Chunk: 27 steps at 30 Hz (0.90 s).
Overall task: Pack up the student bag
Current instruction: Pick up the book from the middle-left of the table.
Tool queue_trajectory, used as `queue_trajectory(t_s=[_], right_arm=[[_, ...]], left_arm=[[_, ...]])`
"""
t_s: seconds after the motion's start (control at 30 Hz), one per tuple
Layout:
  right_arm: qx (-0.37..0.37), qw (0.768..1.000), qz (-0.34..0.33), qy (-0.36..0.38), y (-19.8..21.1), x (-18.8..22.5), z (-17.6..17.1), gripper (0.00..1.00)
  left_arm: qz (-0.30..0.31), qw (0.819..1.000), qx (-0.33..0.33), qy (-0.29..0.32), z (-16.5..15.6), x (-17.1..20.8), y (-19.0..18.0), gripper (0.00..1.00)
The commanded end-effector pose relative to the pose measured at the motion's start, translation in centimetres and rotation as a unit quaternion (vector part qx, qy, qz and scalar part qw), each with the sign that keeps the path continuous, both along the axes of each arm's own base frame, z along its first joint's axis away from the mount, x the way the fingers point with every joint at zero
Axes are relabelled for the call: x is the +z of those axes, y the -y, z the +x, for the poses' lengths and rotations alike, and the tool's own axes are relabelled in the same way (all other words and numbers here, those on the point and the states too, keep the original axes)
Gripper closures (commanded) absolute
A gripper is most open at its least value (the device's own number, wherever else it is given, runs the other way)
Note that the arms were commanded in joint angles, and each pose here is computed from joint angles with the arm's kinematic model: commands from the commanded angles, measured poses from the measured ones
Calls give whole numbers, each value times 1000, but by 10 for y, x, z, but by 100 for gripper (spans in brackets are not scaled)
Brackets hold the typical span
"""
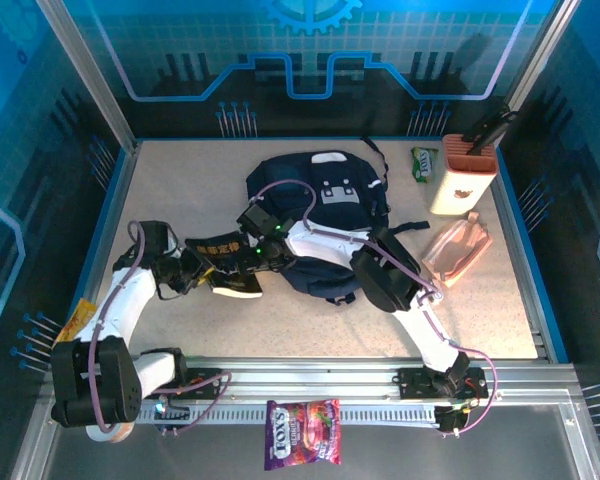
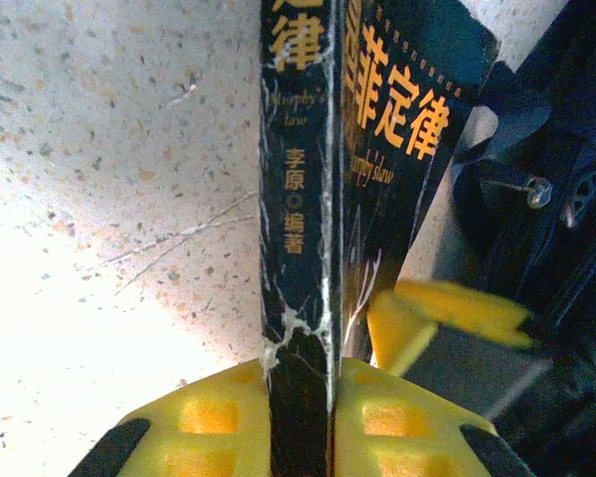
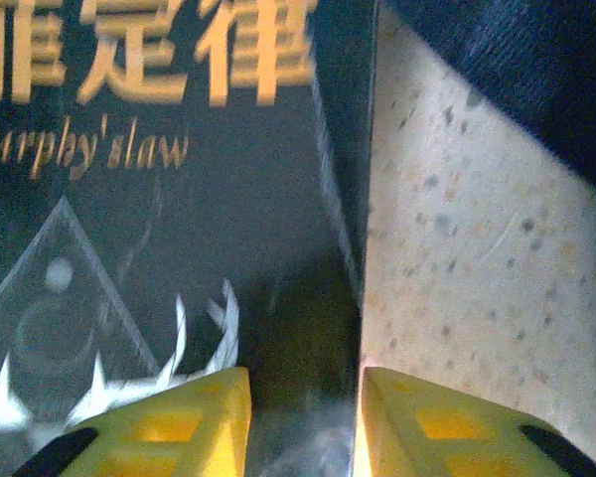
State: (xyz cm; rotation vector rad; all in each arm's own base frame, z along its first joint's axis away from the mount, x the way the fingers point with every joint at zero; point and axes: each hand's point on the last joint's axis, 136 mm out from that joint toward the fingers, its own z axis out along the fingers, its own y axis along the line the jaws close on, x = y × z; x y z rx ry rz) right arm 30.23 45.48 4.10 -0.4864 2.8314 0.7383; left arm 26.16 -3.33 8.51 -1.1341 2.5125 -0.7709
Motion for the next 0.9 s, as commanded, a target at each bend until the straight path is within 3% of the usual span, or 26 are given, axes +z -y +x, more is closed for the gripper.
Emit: queue_trajectory(t_s=[0.0,0.3,0.47,0.67,0.87], right_arm=[[20,997,67,22,-3,69,-9,60],[-44,985,135,99,59,146,1,43],[-97,974,152,137,113,166,9,22],[-168,955,195,145,168,181,10,1],[-247,920,284,112,200,199,18,0]], left_arm=[[42,998,26,49,21,31,-16,90],[51,987,38,150,54,111,-22,94],[-14,972,42,231,81,164,-6,93],[-103,959,28,263,108,188,18,93],[-173,939,11,297,140,217,62,92]])
